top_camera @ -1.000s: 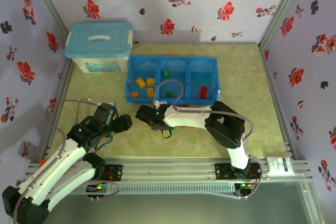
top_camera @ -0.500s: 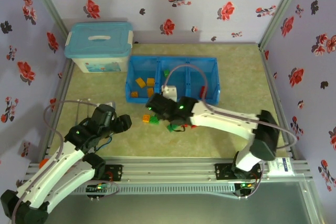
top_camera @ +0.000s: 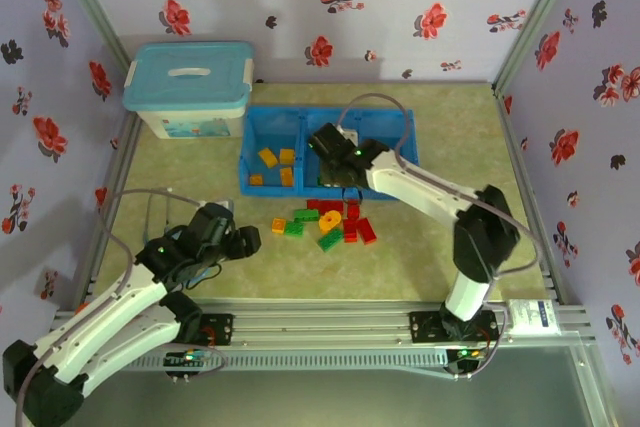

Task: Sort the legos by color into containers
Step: Place the lego in the container, then pick up the lego from the center of the table.

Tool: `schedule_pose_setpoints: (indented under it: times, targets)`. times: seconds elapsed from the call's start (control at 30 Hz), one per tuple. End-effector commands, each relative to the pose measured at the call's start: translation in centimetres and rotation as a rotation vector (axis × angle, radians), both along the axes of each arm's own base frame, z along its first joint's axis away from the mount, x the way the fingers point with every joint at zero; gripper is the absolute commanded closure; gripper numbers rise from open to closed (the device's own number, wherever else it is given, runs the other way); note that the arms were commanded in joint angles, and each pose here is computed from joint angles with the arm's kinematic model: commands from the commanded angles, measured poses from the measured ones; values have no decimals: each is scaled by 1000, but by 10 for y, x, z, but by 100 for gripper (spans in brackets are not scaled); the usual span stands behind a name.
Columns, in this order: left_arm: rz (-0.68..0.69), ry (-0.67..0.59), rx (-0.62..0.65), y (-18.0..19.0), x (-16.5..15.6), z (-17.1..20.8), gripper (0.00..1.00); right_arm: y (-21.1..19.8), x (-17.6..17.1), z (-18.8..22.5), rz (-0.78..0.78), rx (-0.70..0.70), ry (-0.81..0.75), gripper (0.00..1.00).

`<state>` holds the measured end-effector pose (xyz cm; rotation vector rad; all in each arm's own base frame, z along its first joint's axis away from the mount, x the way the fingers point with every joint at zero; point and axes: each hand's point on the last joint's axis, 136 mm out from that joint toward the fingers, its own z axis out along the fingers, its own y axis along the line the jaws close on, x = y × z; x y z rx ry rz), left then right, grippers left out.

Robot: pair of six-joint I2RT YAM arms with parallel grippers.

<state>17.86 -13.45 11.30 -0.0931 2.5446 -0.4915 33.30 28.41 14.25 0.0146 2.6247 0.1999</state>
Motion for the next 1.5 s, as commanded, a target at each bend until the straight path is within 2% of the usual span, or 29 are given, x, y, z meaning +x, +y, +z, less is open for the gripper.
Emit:
schedule_pose_setpoints:
  times: [0.0, 0.2, 0.33, 0.37, 0.43, 0.47, 0.5, 0.77, 0.9, 1.03, 1.17, 1.47]
  targets:
    - [4, 7, -14, -6, -1, -6, 30, 11, 13, -3, 59, -21, 31, 79]
    - [-17, 28, 0, -15, -6, -18, 30, 22, 35, -18, 60, -50, 52, 78]
    - [-14, 25, -1, -16, -5, -19, 30, 28, 41, -22, 68, -70, 56, 71]
    - [-14, 24, -3, -17, -4, -19, 30, 28, 43, -20, 67, -76, 54, 63]
    - [-16, 25, -2, -18, -4, -19, 30, 27, 44, -15, 64, -86, 51, 37]
    - [-18, 27, 0, -19, -4, -20, 30, 27, 42, -9, 64, -88, 45, 31]
    - [-19, 28, 2, -19, -4, -21, 30, 26, 41, -3, 62, -89, 31, 29]
    - [-39, 39, 22, -30, 4, -28, 29, 17, 5, 58, 66, -49, -119, 28]
    - [-68, 62, 40, -44, 12, -35, 28, 5, -21, 66, 56, 9, -156, 29]
    - [-82, 84, 88, -52, 24, -45, 29, -16, -48, 52, 26, 45, -151, 29]
    - [-72, 92, 112, -54, 41, -51, 34, -41, -74, 26, -17, 65, -125, 29]
    - [-88, 135, 107, -65, 71, -61, 35, -85, -115, -18, -108, 113, -85, 31]
